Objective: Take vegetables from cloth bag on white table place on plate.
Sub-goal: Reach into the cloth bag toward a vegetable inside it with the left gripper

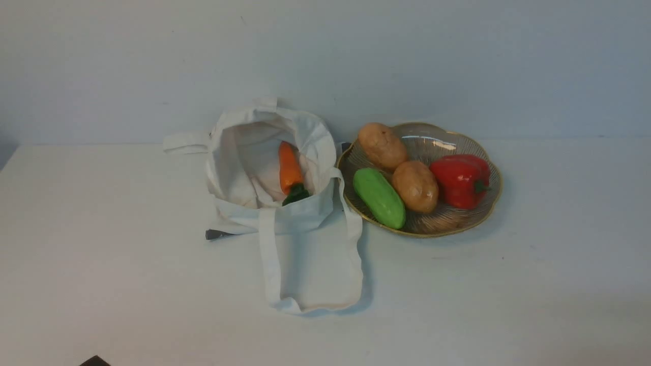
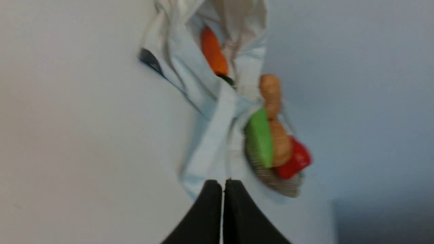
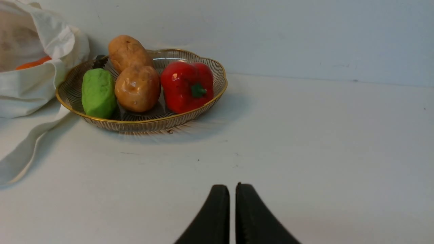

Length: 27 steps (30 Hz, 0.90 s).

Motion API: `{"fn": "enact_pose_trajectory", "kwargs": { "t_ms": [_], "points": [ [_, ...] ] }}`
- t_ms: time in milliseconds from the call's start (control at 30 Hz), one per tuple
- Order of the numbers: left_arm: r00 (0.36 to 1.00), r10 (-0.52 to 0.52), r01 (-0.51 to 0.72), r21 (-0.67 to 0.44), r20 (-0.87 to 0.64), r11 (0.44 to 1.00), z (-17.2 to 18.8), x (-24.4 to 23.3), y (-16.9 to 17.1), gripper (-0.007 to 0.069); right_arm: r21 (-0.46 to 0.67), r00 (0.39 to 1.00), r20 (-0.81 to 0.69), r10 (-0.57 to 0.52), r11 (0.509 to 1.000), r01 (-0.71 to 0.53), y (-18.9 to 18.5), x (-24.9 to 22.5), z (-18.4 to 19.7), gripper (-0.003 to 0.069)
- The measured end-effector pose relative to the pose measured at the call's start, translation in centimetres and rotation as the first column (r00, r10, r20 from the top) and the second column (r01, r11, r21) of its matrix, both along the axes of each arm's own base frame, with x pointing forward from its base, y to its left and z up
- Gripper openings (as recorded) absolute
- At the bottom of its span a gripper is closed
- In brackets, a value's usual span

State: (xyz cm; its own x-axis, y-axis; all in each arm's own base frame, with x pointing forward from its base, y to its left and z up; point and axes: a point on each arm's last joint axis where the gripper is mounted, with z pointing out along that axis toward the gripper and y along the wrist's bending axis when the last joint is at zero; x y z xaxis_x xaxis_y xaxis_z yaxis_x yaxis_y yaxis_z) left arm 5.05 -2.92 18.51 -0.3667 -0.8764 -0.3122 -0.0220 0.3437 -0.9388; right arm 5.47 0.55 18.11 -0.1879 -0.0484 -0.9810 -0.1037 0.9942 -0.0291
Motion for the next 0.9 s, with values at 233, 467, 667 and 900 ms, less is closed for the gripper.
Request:
{"fn": "enact_pose_trajectory", "kwargs": {
  "t_ms": [233, 467, 667, 900],
  "points": [
    [0.998, 0.062, -0.056, -0.178, 0.030, 0.982, 0.8, 0.2, 0.3, -0.0005, 0.000, 1.000, 0.000, 0.000, 1.000, 0.000, 0.0, 0.0, 0.0, 0.0022],
    [0.981, -0.065, 0.059, 0.038, 0.183, 0.998, 5.9, -0.6, -0.5, -0.0005, 0.000, 1.000, 0.000, 0.000, 1.000, 0.000, 0.0, 0.0, 0.0, 0.0022],
    [0.963, -0.260, 0.267, 0.368, -0.068, 0.891, 9.4, 2.8, -1.5, -0.0005, 0.000, 1.000, 0.000, 0.000, 1.000, 0.000, 0.0, 0.0, 0.0, 0.0022],
    [0.828, -0.331, 0.534, 0.452, -0.453, 0.715, 10.4, 10.5, -1.8, 0.0012, 0.000, 1.000, 0.000, 0.000, 1.000, 0.000, 0.0, 0.0, 0.0, 0.0022]
  ]
}}
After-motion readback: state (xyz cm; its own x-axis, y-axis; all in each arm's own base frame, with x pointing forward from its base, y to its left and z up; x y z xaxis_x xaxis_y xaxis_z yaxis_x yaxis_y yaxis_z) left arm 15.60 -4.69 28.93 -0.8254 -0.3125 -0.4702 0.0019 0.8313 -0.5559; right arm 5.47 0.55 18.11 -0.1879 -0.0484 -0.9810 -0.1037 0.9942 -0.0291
